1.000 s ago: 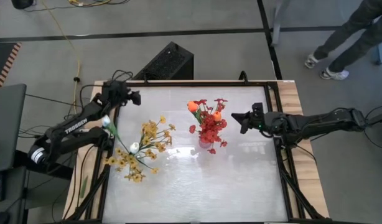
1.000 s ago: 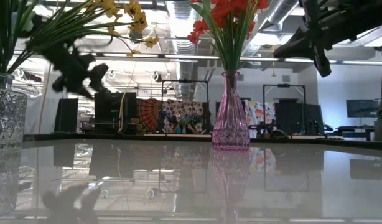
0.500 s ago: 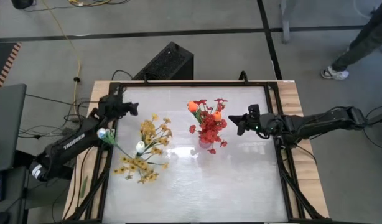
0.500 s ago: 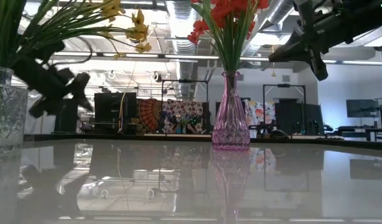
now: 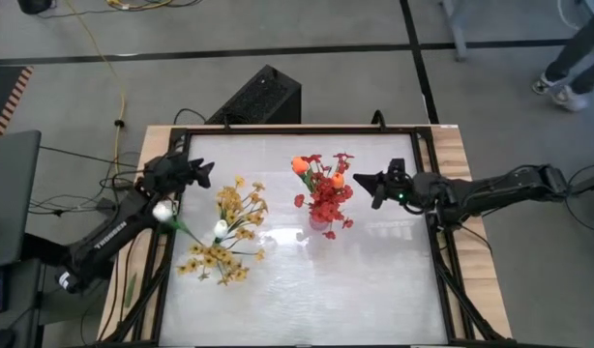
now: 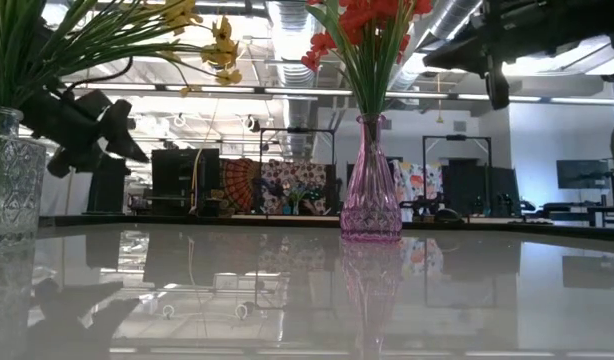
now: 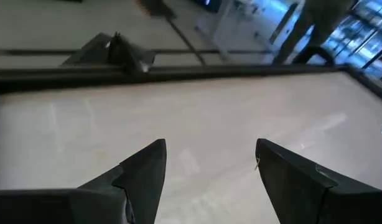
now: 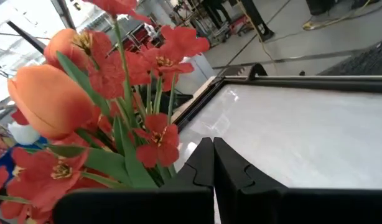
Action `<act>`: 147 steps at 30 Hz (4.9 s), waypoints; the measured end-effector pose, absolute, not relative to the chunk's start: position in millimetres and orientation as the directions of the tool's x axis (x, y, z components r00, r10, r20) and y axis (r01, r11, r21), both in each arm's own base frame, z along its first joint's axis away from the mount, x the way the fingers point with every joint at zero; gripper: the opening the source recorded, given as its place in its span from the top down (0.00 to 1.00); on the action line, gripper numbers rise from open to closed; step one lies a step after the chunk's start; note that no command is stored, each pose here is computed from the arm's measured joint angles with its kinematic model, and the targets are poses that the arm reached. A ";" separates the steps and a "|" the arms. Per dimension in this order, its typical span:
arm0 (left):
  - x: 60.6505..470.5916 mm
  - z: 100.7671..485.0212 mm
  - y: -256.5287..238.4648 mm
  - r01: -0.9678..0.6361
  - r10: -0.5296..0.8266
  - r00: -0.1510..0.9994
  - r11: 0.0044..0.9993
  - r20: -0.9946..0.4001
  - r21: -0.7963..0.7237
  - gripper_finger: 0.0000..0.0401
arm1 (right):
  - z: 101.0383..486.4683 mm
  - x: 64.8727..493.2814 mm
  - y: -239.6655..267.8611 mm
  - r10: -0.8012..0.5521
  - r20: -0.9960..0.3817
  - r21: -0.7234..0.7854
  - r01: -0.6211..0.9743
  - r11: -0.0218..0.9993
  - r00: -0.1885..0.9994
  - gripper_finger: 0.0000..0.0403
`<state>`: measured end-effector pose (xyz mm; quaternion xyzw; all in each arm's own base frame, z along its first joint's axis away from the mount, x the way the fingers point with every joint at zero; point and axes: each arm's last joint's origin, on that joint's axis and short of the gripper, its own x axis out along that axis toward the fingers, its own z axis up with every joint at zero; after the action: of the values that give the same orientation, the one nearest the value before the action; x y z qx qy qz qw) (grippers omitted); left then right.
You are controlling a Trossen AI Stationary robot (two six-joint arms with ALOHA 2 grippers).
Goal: Sort flowers into vase by color
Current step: Return to Home Position
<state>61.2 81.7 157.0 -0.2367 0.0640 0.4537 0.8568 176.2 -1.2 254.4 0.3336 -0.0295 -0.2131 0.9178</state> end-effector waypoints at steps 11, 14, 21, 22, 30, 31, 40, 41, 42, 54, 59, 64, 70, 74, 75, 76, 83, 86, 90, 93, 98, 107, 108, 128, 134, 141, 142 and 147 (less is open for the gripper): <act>65.4 165.0 73.6 -0.692 0.679 0.707 0.607 -0.199 -0.390 0.41 | 242.5 205.8 -11.0 -0.315 -0.072 0.534 0.303 0.789 0.946 0.95; 67.6 165.5 71.1 -0.659 0.648 0.737 0.628 -0.193 -0.414 0.41 | 234.4 209.4 -21.7 -0.231 -0.123 0.511 0.261 0.819 0.965 0.95; 73.1 165.2 65.2 -0.599 0.581 0.790 0.662 -0.197 -0.451 0.52 | 222.6 176.5 -34.2 -0.144 -0.064 0.474 0.157 0.867 0.987 0.96; 73.3 165.2 65.0 -0.599 0.582 0.789 0.657 -0.198 -0.457 0.54 | 219.2 171.3 -32.8 -0.140 -0.062 0.459 0.153 0.875 0.988 0.96; 75.1 165.9 62.6 -0.526 0.506 0.841 0.683 -0.190 -0.507 0.86 | 193.6 143.9 -22.6 -0.106 -0.065 0.408 0.123 0.905 0.992 0.96; 75.2 165.9 62.6 -0.523 0.504 0.843 0.684 -0.190 -0.508 0.91 | 192.7 142.1 -21.6 -0.101 -0.058 0.407 0.116 0.906 0.993 0.96; 77.9 166.4 59.1 -0.459 0.441 0.879 0.678 -0.181 -0.575 1.00 | 175.2 129.0 -18.4 -0.084 -0.171 0.303 0.134 0.944 0.982 0.96; 78.5 166.4 58.3 -0.450 0.432 0.884 0.677 -0.181 -0.582 1.00 | 173.8 126.5 -18.5 -0.077 -0.188 0.294 0.131 0.947 0.979 0.96; 79.2 166.4 57.3 -0.440 0.420 0.889 0.677 -0.181 -0.589 1.00 | 172.7 124.0 -18.6 -0.070 -0.202 0.293 0.129 0.948 0.977 0.96; 92.5 165.6 33.5 -0.326 0.268 0.945 0.717 -0.189 -0.615 1.00 | 168.4 90.3 -18.5 -0.115 -0.224 0.269 0.175 0.947 0.968 0.96; 95.4 165.0 24.1 -0.342 0.282 0.940 0.777 -0.193 -0.529 1.00 | 170.7 86.3 -18.2 -0.127 -0.189 0.264 0.175 0.949 0.974 0.94; 95.9 165.7 21.2 -0.374 0.328 0.926 0.864 -0.185 -0.339 1.00 | 168.1 86.7 -18.7 -0.138 -0.223 0.266 0.196 0.944 0.965 0.92; 99.9 163.7 21.8 -0.364 0.343 0.930 0.909 -0.134 -0.202 1.00 | 167.6 87.4 -18.9 -0.139 -0.231 0.275 0.202 0.940 0.963 0.92; 104.2 158.0 20.8 -0.303 0.289 0.952 0.938 -0.104 -0.167 1.00 | 168.1 87.5 -19.0 -0.141 -0.224 0.275 0.201 0.940 0.964 0.91; 104.8 157.2 20.5 -0.292 0.276 0.954 0.942 -0.113 -0.164 1.00 | 168.2 87.5 -19.0 -0.141 -0.224 0.275 0.201 0.940 0.964 0.91; 105.1 156.7 20.2 -0.281 0.264 0.957 0.945 -0.120 -0.164 1.00 | 168.2 87.5 -19.0 -0.141 -0.224 0.274 0.201 0.940 0.964 0.91; 105.3 156.3 19.6 -0.263 0.243 0.962 0.945 -0.123 -0.193 1.00 | 168.0 87.5 -19.0 -0.141 -0.224 0.274 0.201 0.940 0.964 0.91; 105.3 156.5 19.6 -0.263 0.243 0.963 0.945 -0.121 -0.195 1.00 | 168.0 87.5 -19.0 -0.141 -0.224 0.274 0.201 0.941 0.964 0.91; 105.3 156.4 19.6 -0.263 0.243 0.962 0.945 -0.121 -0.196 1.00 | 168.0 87.5 -19.0 -0.141 -0.224 0.273 0.201 0.941 0.964 0.91; 105.4 156.3 19.6 -0.263 0.243 0.963 0.945 -0.121 -0.197 1.00 | 168.0 87.5 -19.0 -0.141 -0.225 0.273 0.201 0.941 0.964 0.91; 105.4 156.2 19.6 -0.263 0.243 0.963 0.945 -0.121 -0.197 1.00 | 168.0 87.5 -19.0 -0.141 -0.225 0.273 0.201 0.941 0.964 0.91; 105.4 156.0 19.6 -0.263 0.243 0.962 0.945 -0.121 -0.197 1.00 | 168.0 87.5 -19.0 -0.141 -0.225 0.273 0.201 0.941 0.964 0.91; 105.4 156.0 19.6 -0.263 0.243 0.962 0.944 -0.121 -0.197 1.00 | 168.0 87.5 -19.0 -0.141 -0.225 0.273 0.201 0.941 0.964 0.91; 105.4 155.8 19.6 -0.263 0.243 0.962 0.944 -0.122 -0.197 1.00 | 167.8 87.5 -19.0 -0.141 -0.225 0.273 0.202 0.941 0.964 0.91; 105.4 155.8 19.6 -0.263 0.243 0.962 0.944 -0.122 -0.197 1.00 | 167.8 87.5 -19.0 -0.141 -0.226 0.274 0.201 0.940 0.964 0.91; 105.4 155.9 19.6 -0.263 0.243 0.962 0.945 -0.121 -0.196 1.00 | 167.8 87.5 -19.0 -0.141 -0.226 0.274 0.201 0.940 0.964 0.91; 105.4 155.9 19.6 -0.263 0.243 0.962 0.945 -0.121 -0.196 1.00 | 167.8 87.5 -19.0 -0.141 -0.226 0.274 0.201 0.940 0.964 0.91; 105.4 155.9 19.6 -0.263 0.243 0.962 0.945 -0.121 -0.196 1.00 | 167.8 87.5 -19.0 -0.141 -0.226 0.274 0.201 0.940 0.964 0.91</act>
<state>105.4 19.6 155.9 -0.1059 0.0476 0.1284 0.9849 87.5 -19.0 167.8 0.1488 0.1019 -0.0873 0.9797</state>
